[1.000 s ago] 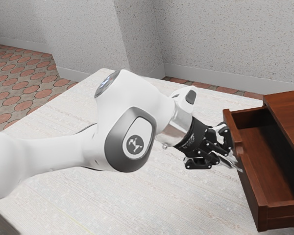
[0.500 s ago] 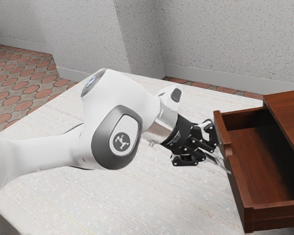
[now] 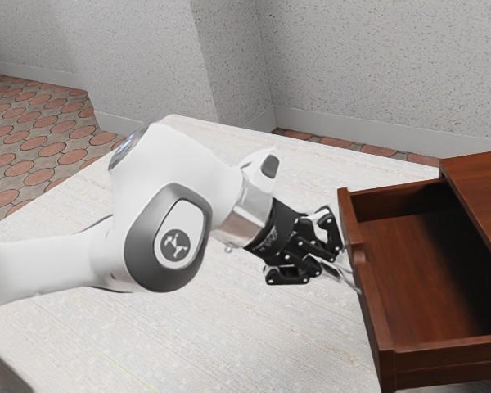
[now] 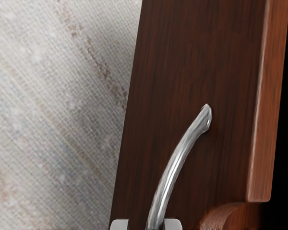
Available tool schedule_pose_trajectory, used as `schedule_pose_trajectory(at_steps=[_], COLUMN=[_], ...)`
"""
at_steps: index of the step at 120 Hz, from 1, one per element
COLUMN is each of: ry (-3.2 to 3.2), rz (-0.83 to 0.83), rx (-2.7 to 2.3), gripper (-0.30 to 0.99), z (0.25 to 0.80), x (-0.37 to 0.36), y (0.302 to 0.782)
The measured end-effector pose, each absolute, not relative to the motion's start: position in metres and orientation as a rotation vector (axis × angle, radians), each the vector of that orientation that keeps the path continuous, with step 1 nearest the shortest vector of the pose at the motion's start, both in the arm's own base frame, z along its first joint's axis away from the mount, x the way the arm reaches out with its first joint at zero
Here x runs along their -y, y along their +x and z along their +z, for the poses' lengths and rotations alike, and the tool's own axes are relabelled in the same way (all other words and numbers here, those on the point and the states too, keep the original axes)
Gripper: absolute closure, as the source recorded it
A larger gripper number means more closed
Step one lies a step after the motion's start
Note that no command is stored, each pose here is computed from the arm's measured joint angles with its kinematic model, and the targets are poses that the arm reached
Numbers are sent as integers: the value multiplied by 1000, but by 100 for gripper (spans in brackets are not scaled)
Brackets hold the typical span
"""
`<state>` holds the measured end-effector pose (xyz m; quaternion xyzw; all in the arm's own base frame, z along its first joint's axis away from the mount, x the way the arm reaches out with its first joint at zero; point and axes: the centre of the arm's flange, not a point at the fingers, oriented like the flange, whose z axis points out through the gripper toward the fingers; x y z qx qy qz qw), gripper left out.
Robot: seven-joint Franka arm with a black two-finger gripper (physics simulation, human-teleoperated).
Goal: Pull the drawer handle with one arm to open the drawer
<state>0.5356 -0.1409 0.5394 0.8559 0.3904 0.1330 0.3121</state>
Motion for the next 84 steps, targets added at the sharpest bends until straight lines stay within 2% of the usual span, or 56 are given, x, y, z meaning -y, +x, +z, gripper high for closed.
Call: schedule_pose_trajectory(at_steps=[56,84], ry=[2233,2152], rz=[371,461], rx=[-1056,-1001], gripper=[69,27], z=[548,629], x=[116,90], y=[512,485])
